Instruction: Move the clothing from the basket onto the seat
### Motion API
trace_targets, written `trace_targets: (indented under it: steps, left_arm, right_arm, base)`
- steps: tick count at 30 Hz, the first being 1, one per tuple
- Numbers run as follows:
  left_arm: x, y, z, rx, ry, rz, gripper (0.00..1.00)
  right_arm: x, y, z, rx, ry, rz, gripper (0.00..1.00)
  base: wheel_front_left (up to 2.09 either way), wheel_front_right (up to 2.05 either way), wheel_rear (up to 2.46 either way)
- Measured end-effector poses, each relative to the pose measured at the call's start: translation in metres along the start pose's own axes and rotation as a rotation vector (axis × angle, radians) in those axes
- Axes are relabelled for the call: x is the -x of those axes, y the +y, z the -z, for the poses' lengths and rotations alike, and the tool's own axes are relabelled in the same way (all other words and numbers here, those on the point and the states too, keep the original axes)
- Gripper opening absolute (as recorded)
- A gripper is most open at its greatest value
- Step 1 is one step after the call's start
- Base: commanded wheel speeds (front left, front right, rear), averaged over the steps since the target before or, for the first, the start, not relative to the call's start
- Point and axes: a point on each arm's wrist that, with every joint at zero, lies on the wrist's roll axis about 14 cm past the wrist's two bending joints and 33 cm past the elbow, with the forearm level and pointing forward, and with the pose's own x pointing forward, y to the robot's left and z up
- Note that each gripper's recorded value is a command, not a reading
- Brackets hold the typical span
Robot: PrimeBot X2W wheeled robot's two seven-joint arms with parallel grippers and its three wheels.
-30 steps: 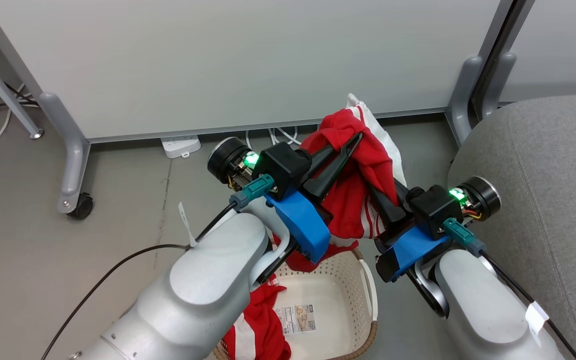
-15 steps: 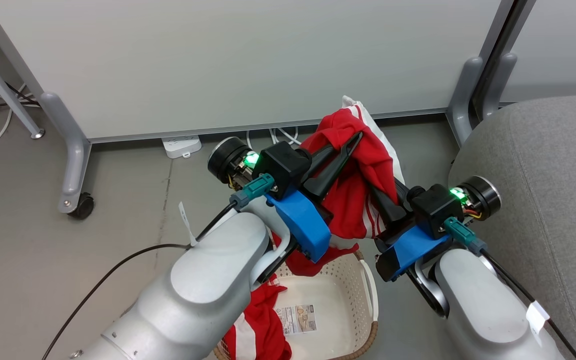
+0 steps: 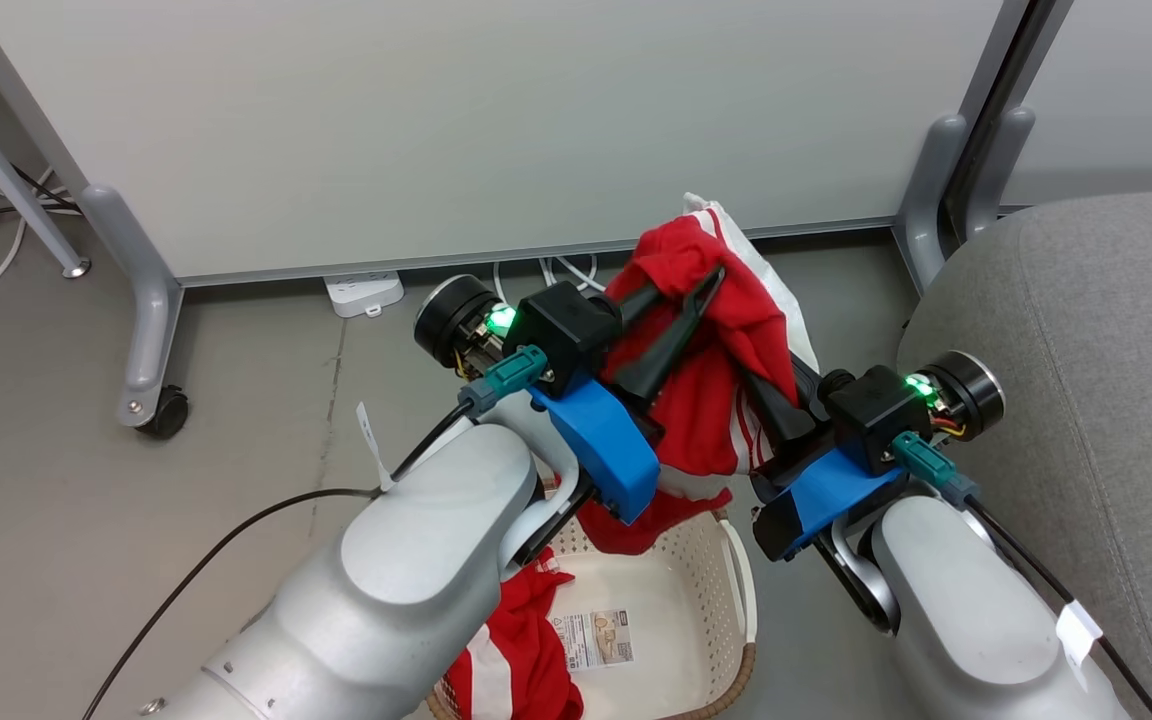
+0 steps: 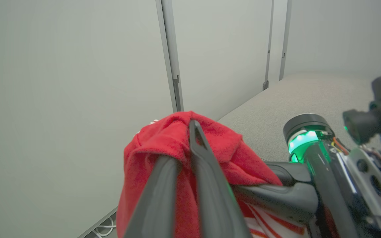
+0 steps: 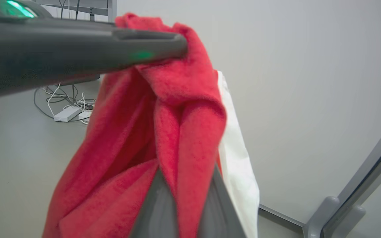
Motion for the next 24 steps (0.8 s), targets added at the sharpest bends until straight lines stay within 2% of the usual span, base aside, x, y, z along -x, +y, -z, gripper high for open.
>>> trace_targets:
  steps: [15,24]
  left_arm:
    - [-0.005,-0.008,0.012,0.007,0.022,0.026,1.0]
    - [-0.014,-0.02,0.034,0.031,0.056,0.072,1.0]
  right_arm:
    - [0.003,-0.017,0.001,-0.032,-0.005,0.056,0.0]
    - [0.017,-0.055,0.011,-0.044,0.008,0.171,0.0]
  base:
    - [0.0,0.0,0.0]
    - [0.0,0.0,0.0]
